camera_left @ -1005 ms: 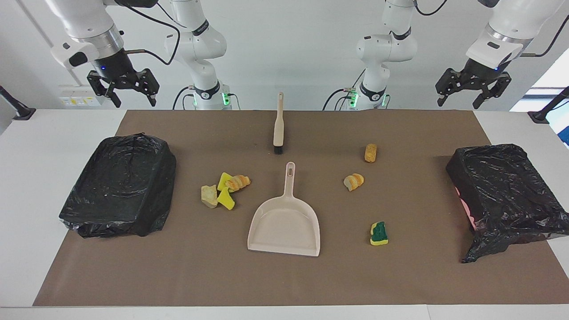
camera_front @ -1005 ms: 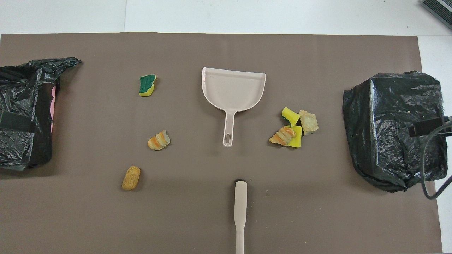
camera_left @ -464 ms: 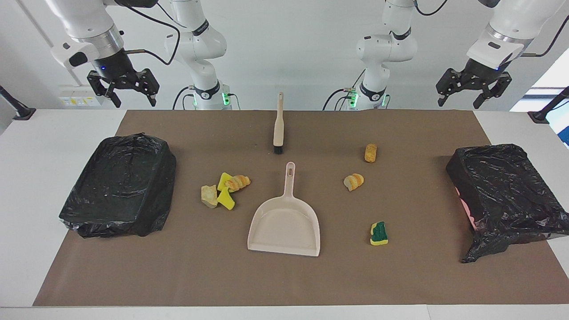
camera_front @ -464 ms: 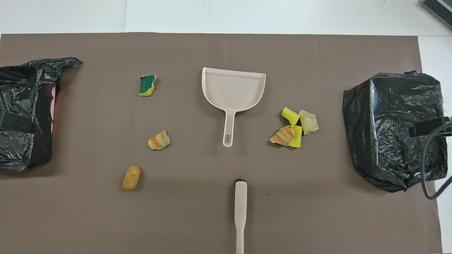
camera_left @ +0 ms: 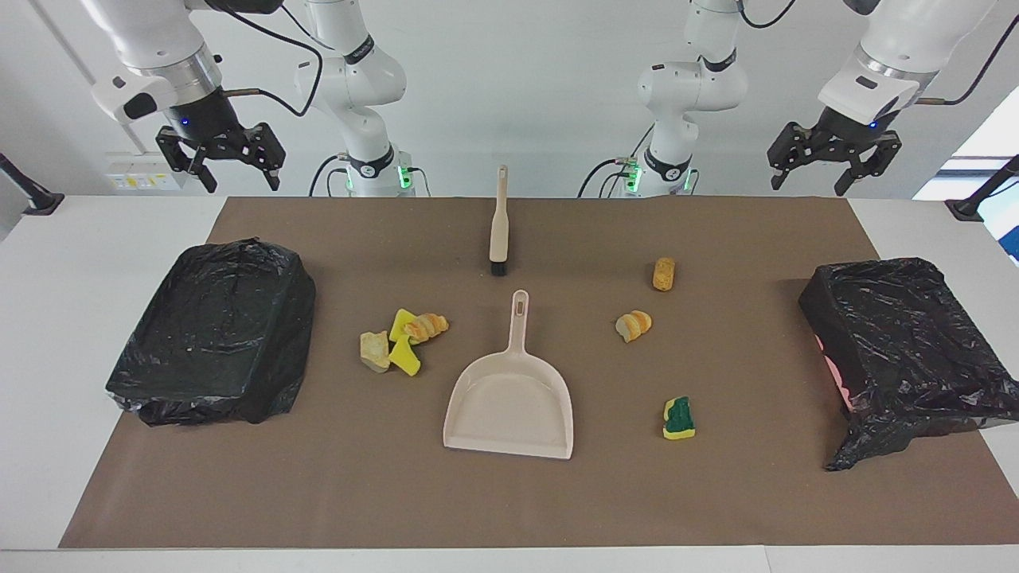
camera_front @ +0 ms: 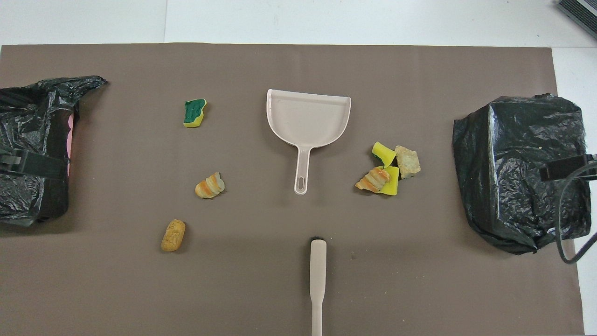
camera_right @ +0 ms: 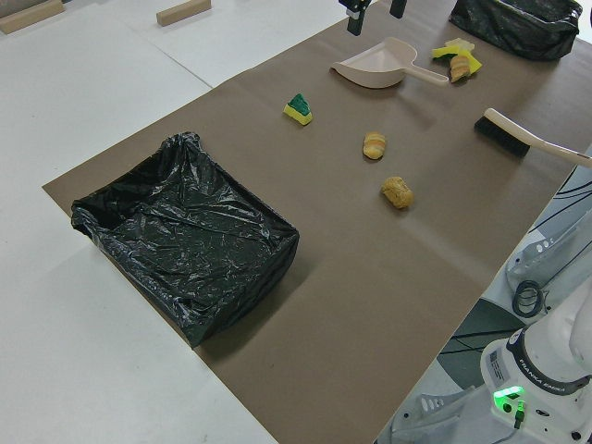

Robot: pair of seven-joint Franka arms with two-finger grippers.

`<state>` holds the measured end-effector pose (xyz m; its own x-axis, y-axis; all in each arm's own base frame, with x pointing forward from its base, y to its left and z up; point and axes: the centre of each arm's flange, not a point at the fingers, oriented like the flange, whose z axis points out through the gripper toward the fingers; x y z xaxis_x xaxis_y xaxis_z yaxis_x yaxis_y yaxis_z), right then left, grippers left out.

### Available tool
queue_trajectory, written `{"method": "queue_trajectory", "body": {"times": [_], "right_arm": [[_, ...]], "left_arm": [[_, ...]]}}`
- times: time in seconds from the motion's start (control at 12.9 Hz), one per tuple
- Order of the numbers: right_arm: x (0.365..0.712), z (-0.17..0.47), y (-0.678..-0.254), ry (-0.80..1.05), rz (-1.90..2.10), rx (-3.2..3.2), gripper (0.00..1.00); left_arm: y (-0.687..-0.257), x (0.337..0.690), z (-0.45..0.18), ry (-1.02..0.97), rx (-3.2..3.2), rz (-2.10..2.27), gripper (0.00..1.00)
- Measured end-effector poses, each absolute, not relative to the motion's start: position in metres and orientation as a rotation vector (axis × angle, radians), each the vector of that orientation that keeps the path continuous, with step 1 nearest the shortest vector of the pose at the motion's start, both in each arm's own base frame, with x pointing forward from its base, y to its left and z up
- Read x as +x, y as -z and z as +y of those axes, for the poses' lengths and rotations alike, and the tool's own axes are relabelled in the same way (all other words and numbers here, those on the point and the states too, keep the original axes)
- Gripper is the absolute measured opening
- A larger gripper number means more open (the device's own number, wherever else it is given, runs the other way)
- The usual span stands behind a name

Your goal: Sweep and dump trash in bin

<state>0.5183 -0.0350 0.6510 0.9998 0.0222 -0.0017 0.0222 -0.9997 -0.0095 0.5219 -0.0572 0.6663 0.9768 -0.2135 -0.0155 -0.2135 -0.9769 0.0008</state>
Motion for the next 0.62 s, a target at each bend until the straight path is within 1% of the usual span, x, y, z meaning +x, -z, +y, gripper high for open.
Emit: {"method": "queue_trajectory", "body": {"times": [0.39, 0.62], "right_arm": [[0.518, -0.035, -0.651, -0.003, -0.035, -3.132, 1.00], [0.518, -0.035, -0.651, -0.003, -0.035, -3.132, 1.00]], "left_arm": [[-0.658, 0.509, -0.094, -0.049, -3.120, 0.354, 1.00], [-0.639, 0.497, -0.131, -0.065, -3.137, 0.361, 1.00]]}}
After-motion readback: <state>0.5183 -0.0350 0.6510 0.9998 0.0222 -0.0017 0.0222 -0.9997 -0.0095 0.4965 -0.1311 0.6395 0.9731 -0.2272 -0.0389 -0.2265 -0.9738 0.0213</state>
